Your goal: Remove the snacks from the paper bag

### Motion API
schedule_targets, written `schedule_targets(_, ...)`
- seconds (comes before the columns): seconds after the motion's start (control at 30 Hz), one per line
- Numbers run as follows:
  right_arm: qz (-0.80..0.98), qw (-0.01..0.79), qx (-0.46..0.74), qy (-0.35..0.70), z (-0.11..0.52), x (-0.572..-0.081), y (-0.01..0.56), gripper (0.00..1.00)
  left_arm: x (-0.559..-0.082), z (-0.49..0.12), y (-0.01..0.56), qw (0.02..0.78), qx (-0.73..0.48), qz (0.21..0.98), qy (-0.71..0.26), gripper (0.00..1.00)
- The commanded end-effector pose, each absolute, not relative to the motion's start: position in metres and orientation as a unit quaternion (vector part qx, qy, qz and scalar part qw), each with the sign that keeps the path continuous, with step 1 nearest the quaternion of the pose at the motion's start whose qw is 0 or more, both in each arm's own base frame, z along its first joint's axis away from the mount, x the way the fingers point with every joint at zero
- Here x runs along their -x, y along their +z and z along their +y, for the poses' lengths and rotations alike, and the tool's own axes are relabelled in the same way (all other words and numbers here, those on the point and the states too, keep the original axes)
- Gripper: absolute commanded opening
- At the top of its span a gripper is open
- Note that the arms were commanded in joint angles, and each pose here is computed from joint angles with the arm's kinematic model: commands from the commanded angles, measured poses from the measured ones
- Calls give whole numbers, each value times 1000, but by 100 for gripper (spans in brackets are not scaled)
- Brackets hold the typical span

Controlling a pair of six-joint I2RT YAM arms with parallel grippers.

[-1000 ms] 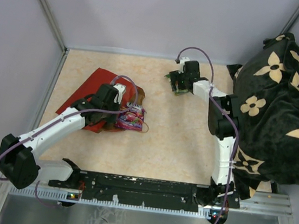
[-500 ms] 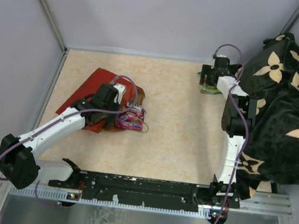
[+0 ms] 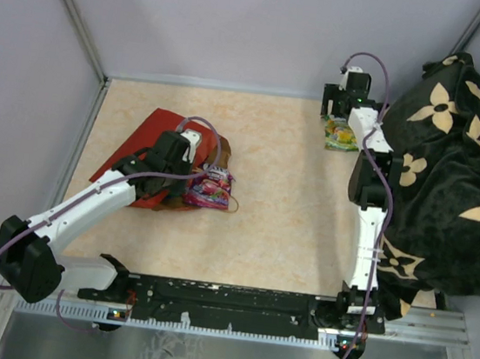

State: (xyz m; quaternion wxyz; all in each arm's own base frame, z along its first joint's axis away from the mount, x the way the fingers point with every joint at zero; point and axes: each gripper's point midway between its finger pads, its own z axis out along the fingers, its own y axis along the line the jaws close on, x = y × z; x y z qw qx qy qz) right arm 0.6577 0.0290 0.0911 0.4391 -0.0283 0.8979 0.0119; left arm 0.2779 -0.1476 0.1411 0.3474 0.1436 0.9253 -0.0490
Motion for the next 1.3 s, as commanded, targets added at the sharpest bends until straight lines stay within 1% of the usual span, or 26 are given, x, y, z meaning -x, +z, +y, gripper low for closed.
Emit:
schedule_targets(0.0, 867, 497, 6, 22, 32, -629, 169, 86, -284, -142, 154, 367, -137, 919, -36, 3)
schedule_targets(0.07, 871, 491, -8, 21, 28, -601, 163, 85, -285, -144, 152, 367, -138, 919, -40, 3)
schedule_targets(0.13, 877, 481, -19, 13, 21, -583, 160, 84, -285, -145, 150, 362, -139, 921, -42, 3)
schedule_targets(0.23, 896, 443, -37, -4, 7, -563, 136, 80, -284, -146, 149, 361, -140, 921, -45, 2)
schedule_targets(0.3, 902, 428, -42, -15, 0, -556, 121, 80, -283, -145, 149, 362, -140, 920, -45, 2)
schedule_targets(0.43, 912, 408, -40, -24, -6, -560, 95, 80, -282, -145, 147, 363, -141, 920, -45, 3)
schedule_targets(0.6, 924, 380, -32, -16, -3, -584, 64, 80, -283, -146, 145, 358, -143, 922, -47, 2)
schedule_targets(0.77, 924, 382, -26, -22, -6, -609, 57, 81, -283, -147, 141, 353, -145, 923, -46, 3)
schedule_targets(0.9, 917, 399, -17, -27, -8, -640, 73, 82, -284, -148, 139, 346, -146, 926, -44, 2)
schedule_targets(0.97, 916, 399, -18, -24, -6, -642, 86, 83, -283, -147, 139, 347, -144, 926, -44, 2)
schedule_targets(1.03, 901, 434, -26, -18, -2, -636, 131, 84, -283, -147, 141, 351, -142, 924, -45, 2)
schedule_targets(1.13, 856, 515, -51, 2, 15, -605, 210, 93, -283, -147, 143, 356, -141, 923, -47, 2)
schedule_targets(1.17, 838, 542, -55, 26, 33, -584, 234, 98, -283, -147, 143, 357, -141, 922, -47, 2)
schedule_targets(1.27, 784, 604, -59, 132, 91, -513, 280, 99, -283, -146, 145, 358, -138, 922, -48, 2)
